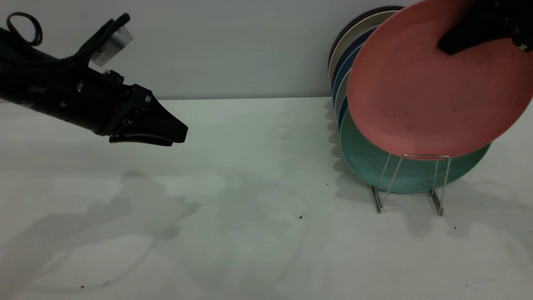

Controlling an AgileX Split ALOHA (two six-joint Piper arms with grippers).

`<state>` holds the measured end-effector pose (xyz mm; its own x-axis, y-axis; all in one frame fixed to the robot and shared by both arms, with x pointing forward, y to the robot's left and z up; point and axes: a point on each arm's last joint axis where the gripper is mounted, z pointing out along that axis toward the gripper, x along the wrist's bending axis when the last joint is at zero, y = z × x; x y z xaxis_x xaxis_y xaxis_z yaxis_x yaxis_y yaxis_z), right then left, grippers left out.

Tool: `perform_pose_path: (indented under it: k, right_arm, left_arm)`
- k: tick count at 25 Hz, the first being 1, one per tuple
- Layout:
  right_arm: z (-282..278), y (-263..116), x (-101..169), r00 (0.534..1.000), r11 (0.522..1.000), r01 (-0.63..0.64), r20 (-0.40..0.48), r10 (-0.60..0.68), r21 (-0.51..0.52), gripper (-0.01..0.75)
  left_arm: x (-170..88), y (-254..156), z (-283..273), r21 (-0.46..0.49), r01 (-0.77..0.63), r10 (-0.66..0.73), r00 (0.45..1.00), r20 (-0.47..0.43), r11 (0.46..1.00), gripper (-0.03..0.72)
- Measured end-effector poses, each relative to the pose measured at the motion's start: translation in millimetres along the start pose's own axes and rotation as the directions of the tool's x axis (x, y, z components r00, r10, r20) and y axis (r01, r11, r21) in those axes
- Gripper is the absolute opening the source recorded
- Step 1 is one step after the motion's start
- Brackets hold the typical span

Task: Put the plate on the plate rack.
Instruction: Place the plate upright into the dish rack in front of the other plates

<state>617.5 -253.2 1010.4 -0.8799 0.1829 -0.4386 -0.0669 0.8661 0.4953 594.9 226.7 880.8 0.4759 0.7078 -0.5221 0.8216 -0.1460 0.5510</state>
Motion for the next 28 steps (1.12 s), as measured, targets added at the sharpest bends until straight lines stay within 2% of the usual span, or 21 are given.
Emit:
perform_pose_path:
  k: [16, 24, 28]
  right_arm:
    - [15.3, -6.2, 3.3, 0.998, 0.999, -0.045, -0.040, 0.044, -0.020, 0.163]
    - [15.1, -4.2, 5.3, 0.994, 0.995, -0.094, -0.066, 0.092, -0.037, 0.305]
    - [15.1, -3.9, 6.0, 0.989, 0.990, -0.133, -0.075, 0.130, -0.038, 0.332]
  left_arm:
    - [1.3, 0.0, 0.0, 0.000, -0.002, 0.002, 1.000, -0.014, 1.000, 0.329]
    - [1.6, 0.0, 0.0, -0.001, 0.011, -0.011, 1.000, -0.017, 1.000, 0.329]
    - [2.6, -0.5, 0.0, 0.004, 0.022, -0.022, 0.999, -0.028, 1.000, 0.329]
